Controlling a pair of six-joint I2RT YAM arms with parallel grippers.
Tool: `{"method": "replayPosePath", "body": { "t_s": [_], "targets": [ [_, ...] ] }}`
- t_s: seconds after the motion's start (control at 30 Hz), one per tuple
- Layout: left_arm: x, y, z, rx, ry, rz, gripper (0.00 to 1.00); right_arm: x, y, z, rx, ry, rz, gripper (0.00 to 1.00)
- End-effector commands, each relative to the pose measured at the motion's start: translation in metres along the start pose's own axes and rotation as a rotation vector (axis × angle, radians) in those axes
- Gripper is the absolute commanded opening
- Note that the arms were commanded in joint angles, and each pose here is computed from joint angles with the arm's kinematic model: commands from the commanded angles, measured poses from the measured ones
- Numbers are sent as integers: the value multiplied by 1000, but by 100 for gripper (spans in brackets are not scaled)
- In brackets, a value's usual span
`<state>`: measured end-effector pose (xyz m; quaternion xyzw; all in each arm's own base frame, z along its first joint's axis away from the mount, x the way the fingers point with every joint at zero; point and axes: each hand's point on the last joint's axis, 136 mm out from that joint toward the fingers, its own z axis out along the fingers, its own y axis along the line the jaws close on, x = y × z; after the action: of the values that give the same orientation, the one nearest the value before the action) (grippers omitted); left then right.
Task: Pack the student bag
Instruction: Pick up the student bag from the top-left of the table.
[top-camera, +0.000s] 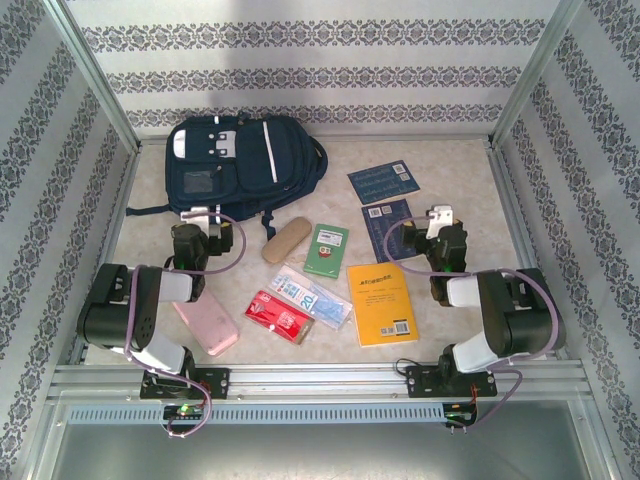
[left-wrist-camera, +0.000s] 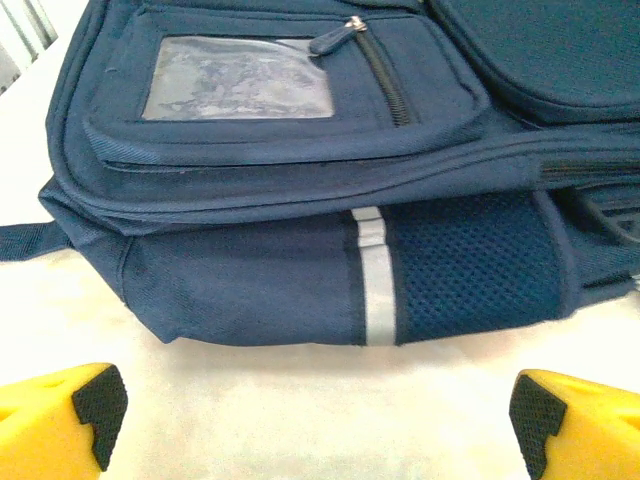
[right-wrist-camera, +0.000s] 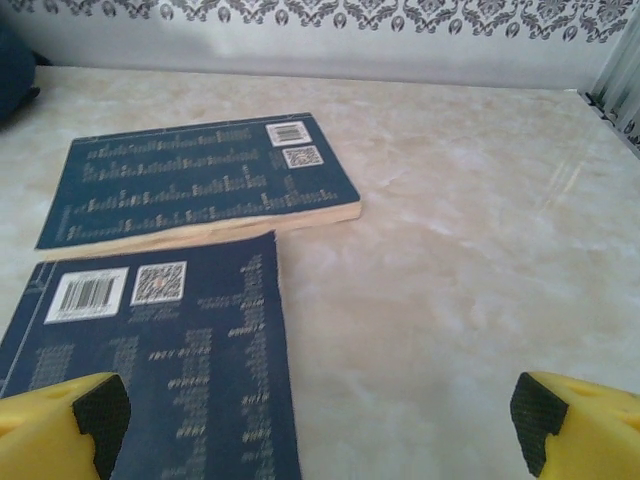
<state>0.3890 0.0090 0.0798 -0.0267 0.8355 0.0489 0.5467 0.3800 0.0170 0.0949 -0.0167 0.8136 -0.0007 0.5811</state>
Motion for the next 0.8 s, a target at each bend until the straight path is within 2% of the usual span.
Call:
{"method": "replayPosePath", "body": {
  "t_s": [0.0,0.07,0.13,0.2,0.27,0.37,0.47,0.53,0.6,0.67,0.73,0.77],
  "targets": [
    [-34,0,-21,-42,-93,43,99,-37,-3,-18,45,-108,-28,98],
    [-62,-10,-37,-16,-105,76,99,-64,6,-32,30,-106,-63,98],
    [-96,-31,-59,81,-168,101,99,-96,24,-52,-17,-144,-87,98],
    [-133,-53,-89,231,-264,34,99,-130,49,-82,-86,-221,-113,98],
    [-161,-64,-117,305,-301,-76,99,-156,76,-114,-182,-304,-109,98],
    [-186,-86,-157,397,-204,-169,99,-180,112,-158,-313,-355,-114,98],
    [-180,-111,-185,465,-3,-89,99,-196,128,-190,-377,-306,-105,98],
    [-171,-108,-195,416,130,-64,99,-207,124,-203,-361,-254,-38,98],
    [-160,-108,-203,424,257,-40,99,-216,109,-212,-313,-171,111,98],
    [-150,-113,-207,457,316,31,99,-203,93,-221,-281,-53,207,98],
    [-140,-96,-195,323,341,-113,99,-201,82,-225,-282,-69,326,98],
    [-140,-99,-195,341,340,-160,99,-201,88,-228,-349,-69,345,98]
  ]
}}
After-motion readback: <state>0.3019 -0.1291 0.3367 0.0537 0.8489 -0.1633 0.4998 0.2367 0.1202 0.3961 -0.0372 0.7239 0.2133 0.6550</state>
